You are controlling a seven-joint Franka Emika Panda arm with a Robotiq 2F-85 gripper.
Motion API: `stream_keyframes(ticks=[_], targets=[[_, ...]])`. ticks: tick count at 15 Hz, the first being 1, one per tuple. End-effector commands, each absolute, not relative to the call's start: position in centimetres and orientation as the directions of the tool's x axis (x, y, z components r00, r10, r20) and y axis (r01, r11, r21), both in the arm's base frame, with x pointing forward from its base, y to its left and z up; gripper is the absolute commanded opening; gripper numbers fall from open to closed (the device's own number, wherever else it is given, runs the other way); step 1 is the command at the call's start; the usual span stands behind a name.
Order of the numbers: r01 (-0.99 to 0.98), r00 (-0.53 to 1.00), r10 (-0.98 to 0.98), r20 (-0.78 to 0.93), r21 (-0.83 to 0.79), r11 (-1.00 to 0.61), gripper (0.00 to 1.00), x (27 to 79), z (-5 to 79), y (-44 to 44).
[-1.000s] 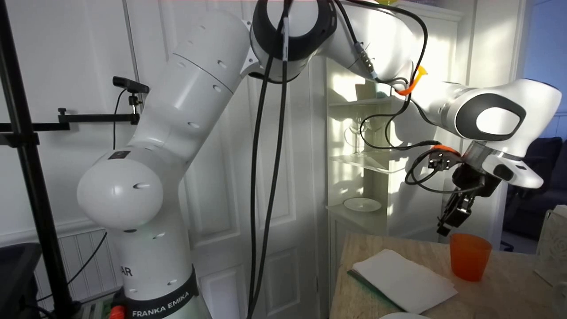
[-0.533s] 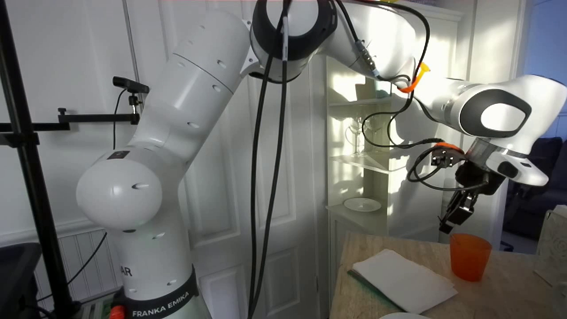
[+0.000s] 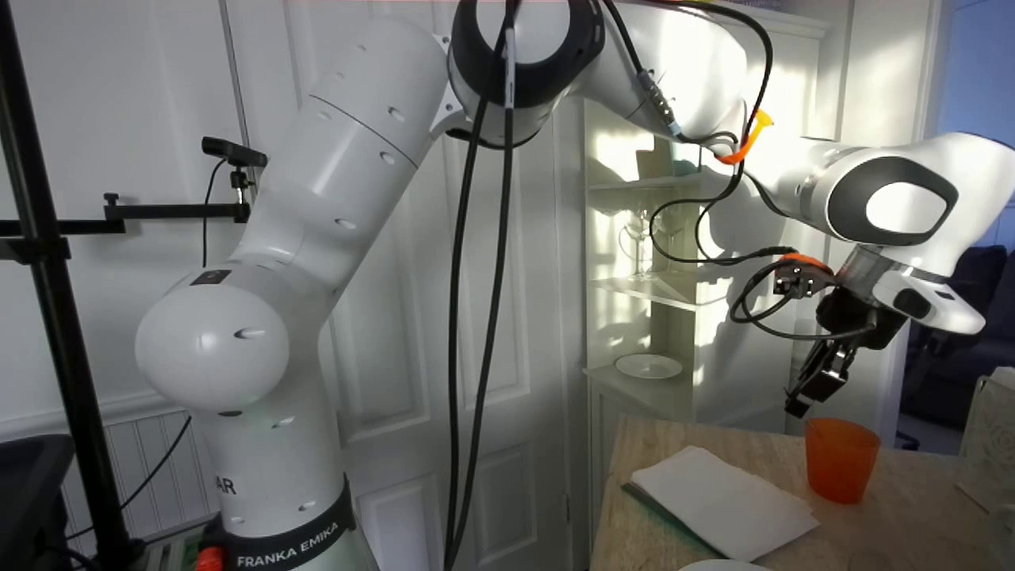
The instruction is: Remove the spoon from the orange cup and put it on the white towel on the table
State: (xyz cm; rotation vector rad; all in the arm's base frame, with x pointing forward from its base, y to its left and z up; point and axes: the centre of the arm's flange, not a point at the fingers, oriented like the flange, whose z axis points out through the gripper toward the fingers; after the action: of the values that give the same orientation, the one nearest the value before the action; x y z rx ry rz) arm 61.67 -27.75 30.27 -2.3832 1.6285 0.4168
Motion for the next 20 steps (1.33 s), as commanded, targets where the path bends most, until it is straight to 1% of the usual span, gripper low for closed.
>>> stream_keyframes(ticks=[1,2,3,5,14,20], targets=[[-0.938,0.329,-0.863,-0.383,-0.026,-0.346,0.11,62.1,30.9,-28.2],[-0.938,0.328,-0.863,-0.384,-0.026,-0.345,0.05,62.0,31.0,-28.2],[-0.939,0.326,-0.863,-0.386,-0.025,-0.344,0.08,61.9,31.3,-28.3],[-0.939,0.326,-0.864,-0.385,-0.027,-0.342,0.09,61.9,31.7,-28.4],[-0.944,0.315,-0.867,-0.385,-0.030,-0.329,0.08,61.6,34.3,-28.9],[-0.960,0.256,-0.877,-0.406,-0.002,-0.279,0.08,60.9,36.3,-27.9]])
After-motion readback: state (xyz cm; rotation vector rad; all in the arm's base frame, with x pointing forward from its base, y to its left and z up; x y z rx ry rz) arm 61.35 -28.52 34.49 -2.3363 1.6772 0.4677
